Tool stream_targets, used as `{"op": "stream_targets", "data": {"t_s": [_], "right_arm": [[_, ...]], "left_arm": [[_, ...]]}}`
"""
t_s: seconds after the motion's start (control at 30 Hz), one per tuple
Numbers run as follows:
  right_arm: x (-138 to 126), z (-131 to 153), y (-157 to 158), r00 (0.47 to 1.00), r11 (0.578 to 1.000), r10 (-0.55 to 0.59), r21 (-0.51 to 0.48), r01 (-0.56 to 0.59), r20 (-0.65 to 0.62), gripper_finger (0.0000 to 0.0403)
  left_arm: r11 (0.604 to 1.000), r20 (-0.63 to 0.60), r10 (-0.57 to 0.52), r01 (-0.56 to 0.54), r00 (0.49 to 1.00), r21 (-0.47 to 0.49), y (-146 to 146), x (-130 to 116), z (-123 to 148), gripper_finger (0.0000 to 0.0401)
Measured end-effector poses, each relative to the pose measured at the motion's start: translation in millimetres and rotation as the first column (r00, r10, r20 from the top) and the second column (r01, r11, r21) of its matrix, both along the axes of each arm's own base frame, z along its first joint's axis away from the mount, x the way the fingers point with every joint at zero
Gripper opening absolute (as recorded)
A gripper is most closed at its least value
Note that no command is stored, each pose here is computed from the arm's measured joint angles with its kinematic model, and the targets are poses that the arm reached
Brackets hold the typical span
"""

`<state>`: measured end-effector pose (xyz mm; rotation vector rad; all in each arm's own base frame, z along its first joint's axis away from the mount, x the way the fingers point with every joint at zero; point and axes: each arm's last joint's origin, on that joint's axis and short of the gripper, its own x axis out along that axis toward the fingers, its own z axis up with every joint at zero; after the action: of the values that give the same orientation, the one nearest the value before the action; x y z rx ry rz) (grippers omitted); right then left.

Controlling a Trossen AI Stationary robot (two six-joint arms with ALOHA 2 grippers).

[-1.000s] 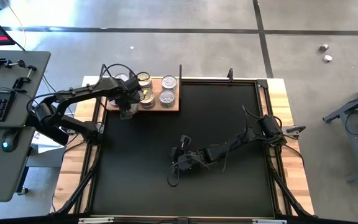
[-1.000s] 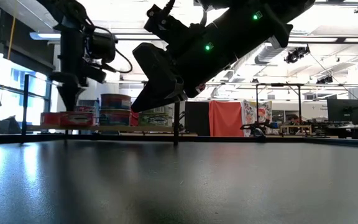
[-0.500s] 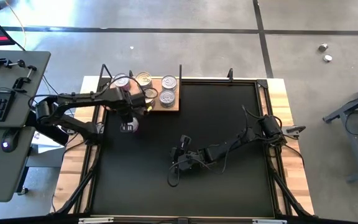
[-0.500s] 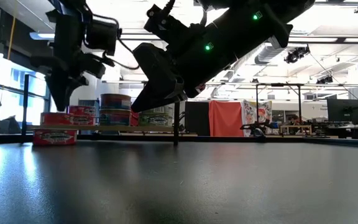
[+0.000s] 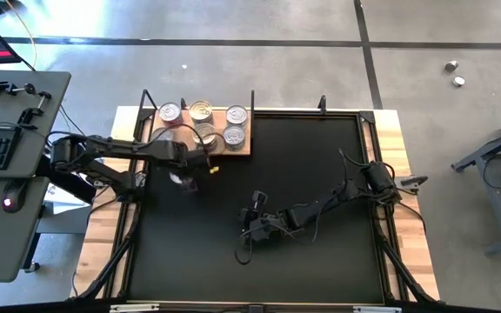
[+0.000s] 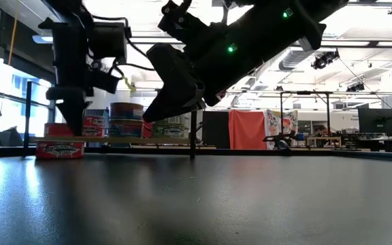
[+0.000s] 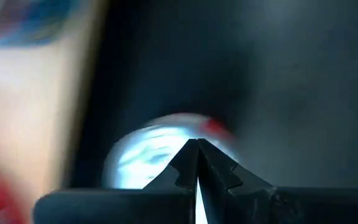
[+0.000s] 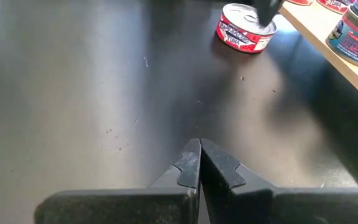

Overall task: Stack canned seafood by type on shelf
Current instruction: Stack the red tuna can on the top of the other red tuna can

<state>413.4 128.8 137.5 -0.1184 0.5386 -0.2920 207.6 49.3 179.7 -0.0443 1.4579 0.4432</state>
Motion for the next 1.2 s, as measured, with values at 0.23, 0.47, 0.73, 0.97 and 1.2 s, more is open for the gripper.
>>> {"op": "stream_targets", "data": {"t_s": [0.23,0.47,0.73,0.97,1.2], "right_arm": [[0.1,0.1,-0.1,1.000,1.000,-0.002,0.003,0.002,0.003,0.0000],[0.2,0.3,-0.1,1.000,1.000,-0.002,0.004,0.002,0.004,0.0000],[0.4,0.5,-0.1,1.000,1.000,-0.002,0.005,0.002,0.008,0.0000],[1.0,0.5,-2.1,1.000,1.000,-0.007,0.005,0.007,0.008,0.0000],[0.9,0.5,-1.8,1.000,1.000,-0.006,0.005,0.006,0.008,0.0000]], "left_arm": [[0.998,0.013,-0.050,0.049,0.999,0.048,-32.1,4.2,-0.3,0.0000],[0.983,-0.004,0.078,-0.076,0.997,0.167,-32.8,-4.0,-4.8,0.0000],[0.997,0.005,0.075,-0.075,0.997,-0.029,-26.9,-7.3,-17.8,0.0000],[0.978,0.124,-0.142,0.159,0.982,-0.138,-64.7,15.6,6.4,0.0000],[0.924,0.206,-0.376,0.382,0.903,0.012,-119.0,11.0,2.1,0.0000]]}}
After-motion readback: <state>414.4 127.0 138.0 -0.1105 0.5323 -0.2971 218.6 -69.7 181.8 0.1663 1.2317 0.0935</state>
